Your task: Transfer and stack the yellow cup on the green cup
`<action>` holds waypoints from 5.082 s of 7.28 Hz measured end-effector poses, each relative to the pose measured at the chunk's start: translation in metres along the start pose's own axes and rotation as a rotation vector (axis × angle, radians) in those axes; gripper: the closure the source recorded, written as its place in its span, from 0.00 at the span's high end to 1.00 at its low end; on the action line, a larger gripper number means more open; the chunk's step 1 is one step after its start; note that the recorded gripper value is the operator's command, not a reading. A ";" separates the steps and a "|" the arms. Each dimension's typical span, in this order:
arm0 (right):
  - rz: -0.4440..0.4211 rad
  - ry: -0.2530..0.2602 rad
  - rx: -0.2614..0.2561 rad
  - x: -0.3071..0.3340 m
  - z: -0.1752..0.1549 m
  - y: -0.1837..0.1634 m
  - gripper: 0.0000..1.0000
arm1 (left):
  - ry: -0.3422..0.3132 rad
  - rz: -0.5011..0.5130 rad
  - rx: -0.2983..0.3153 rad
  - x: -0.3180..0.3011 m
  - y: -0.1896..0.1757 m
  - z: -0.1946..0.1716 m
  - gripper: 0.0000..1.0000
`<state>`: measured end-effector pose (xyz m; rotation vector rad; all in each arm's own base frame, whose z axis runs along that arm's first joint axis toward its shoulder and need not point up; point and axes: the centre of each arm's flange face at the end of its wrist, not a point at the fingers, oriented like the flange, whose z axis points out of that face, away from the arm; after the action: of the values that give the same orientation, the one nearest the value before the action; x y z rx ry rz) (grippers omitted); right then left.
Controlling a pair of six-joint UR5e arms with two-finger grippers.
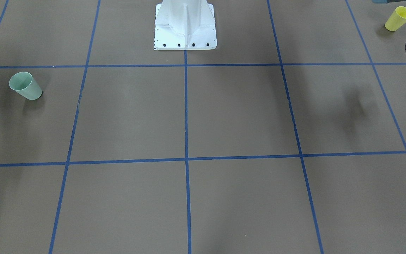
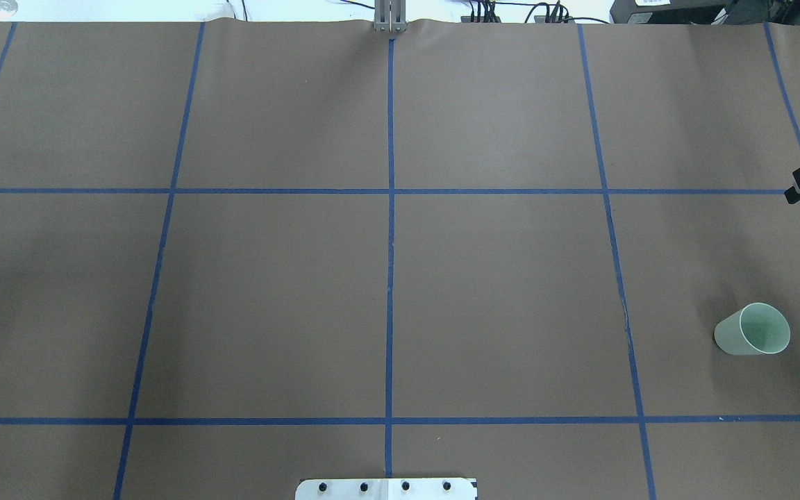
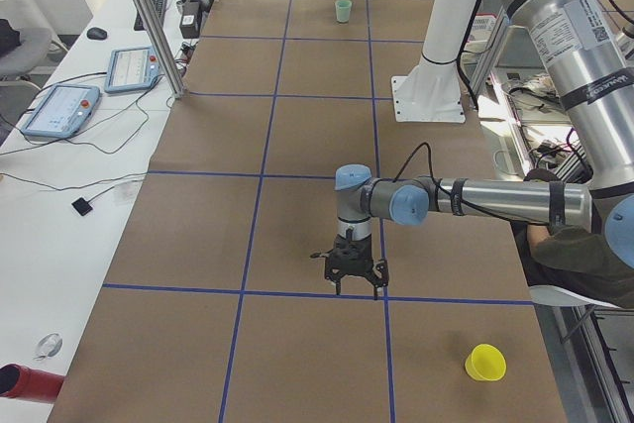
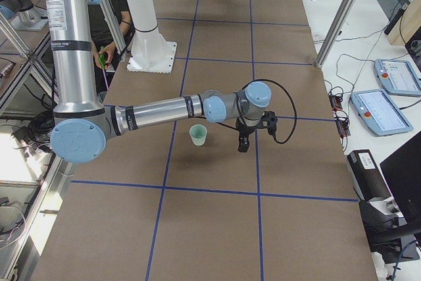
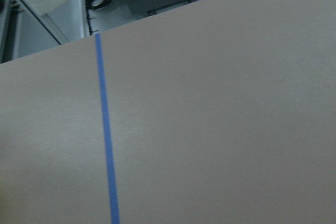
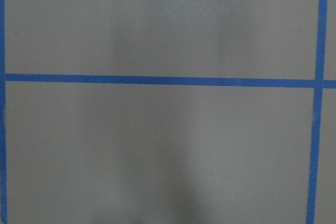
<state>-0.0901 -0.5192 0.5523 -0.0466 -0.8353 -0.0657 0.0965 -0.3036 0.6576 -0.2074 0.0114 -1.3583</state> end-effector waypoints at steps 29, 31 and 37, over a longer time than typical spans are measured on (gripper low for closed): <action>-0.055 -0.016 0.039 -0.027 -0.021 0.008 1.00 | -0.481 -0.489 0.597 -0.172 0.092 0.237 0.99; -0.063 -0.018 0.046 -0.030 -0.024 0.010 1.00 | -0.499 -0.501 0.596 -0.176 0.090 0.243 0.99; -0.070 -0.025 0.051 -0.034 -0.029 0.015 1.00 | -0.501 -0.495 0.623 -0.186 0.049 0.265 0.45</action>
<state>-0.0903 -0.5048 0.5074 0.0298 -0.8634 -0.1100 0.1379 -0.0766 0.8889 -0.0146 -0.9224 -1.6941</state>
